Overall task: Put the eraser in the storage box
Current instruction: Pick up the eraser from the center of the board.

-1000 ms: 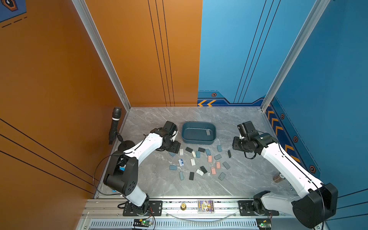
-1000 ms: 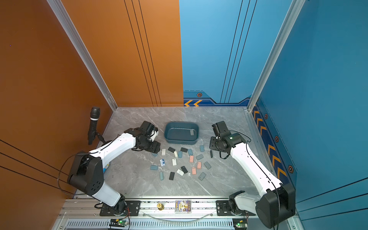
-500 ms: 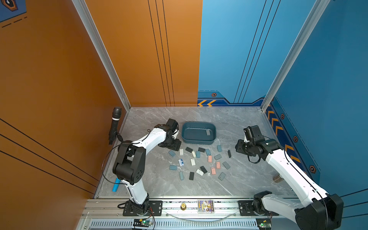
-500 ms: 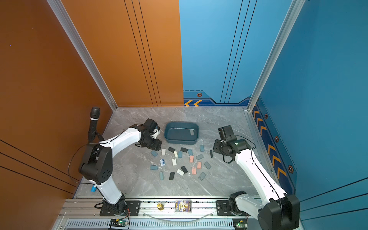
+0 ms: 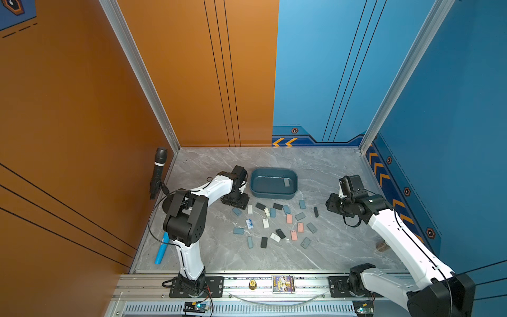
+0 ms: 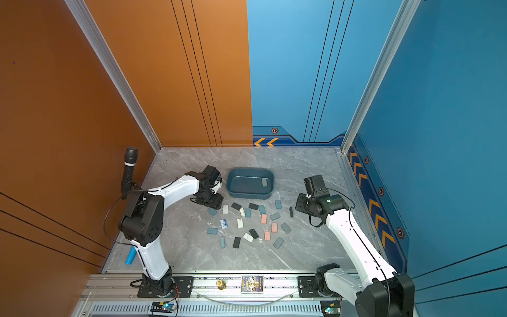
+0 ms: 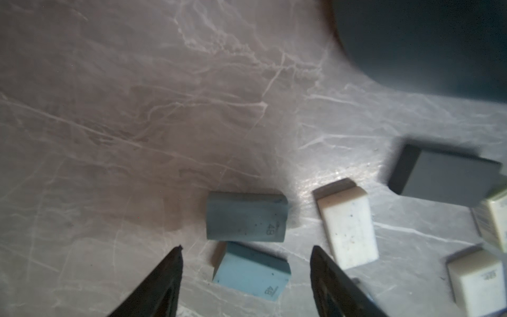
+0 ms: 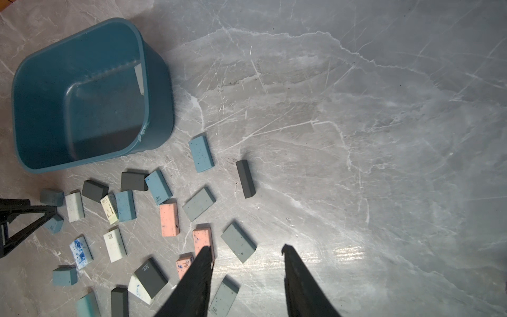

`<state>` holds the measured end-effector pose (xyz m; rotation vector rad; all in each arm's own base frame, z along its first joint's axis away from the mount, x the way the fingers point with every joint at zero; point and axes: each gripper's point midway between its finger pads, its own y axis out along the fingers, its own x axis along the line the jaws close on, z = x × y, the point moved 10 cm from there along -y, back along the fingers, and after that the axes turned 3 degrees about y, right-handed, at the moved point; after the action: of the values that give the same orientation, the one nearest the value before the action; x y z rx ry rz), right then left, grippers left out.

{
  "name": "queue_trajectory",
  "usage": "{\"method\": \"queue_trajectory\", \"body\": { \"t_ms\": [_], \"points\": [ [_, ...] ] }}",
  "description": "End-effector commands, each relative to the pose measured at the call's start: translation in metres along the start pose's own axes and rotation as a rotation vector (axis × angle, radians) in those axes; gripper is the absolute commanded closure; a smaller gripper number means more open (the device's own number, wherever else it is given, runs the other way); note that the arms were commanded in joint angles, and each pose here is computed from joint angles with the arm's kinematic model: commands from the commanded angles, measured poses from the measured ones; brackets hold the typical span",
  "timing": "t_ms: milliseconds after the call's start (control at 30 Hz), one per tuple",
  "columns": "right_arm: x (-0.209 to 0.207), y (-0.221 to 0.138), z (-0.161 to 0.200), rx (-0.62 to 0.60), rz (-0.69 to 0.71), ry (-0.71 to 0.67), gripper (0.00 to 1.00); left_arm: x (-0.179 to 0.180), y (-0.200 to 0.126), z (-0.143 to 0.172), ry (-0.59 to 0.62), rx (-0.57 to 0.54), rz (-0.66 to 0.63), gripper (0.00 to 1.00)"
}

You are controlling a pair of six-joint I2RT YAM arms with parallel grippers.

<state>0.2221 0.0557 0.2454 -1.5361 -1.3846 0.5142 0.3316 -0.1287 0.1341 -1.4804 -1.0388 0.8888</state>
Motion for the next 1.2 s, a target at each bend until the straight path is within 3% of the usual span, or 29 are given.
{"method": "queue_trajectory", "body": {
  "t_ms": [0, 767, 967, 1167],
  "points": [
    [-0.003, -0.002, 0.001, -0.013, -0.014, 0.025, 0.56, 0.005, 0.001, -0.002, -0.002, 0.020, -0.031, 0.27],
    [-0.008, -0.003, 0.006, -0.025, -0.020, 0.051, 0.56, 0.006, 0.013, -0.008, -0.044, -0.004, -0.028, 0.32],
    [-0.009, -0.004, 0.006, -0.029, -0.020, 0.052, 0.56, 0.003, 0.017, -0.007, -0.030, 0.003, -0.044, 0.38],
    [-0.010, -0.004, 0.005, -0.028, -0.022, 0.054, 0.56, 0.001, 0.019, -0.006, -0.026, 0.009, -0.045, 0.50]
  ]
}}
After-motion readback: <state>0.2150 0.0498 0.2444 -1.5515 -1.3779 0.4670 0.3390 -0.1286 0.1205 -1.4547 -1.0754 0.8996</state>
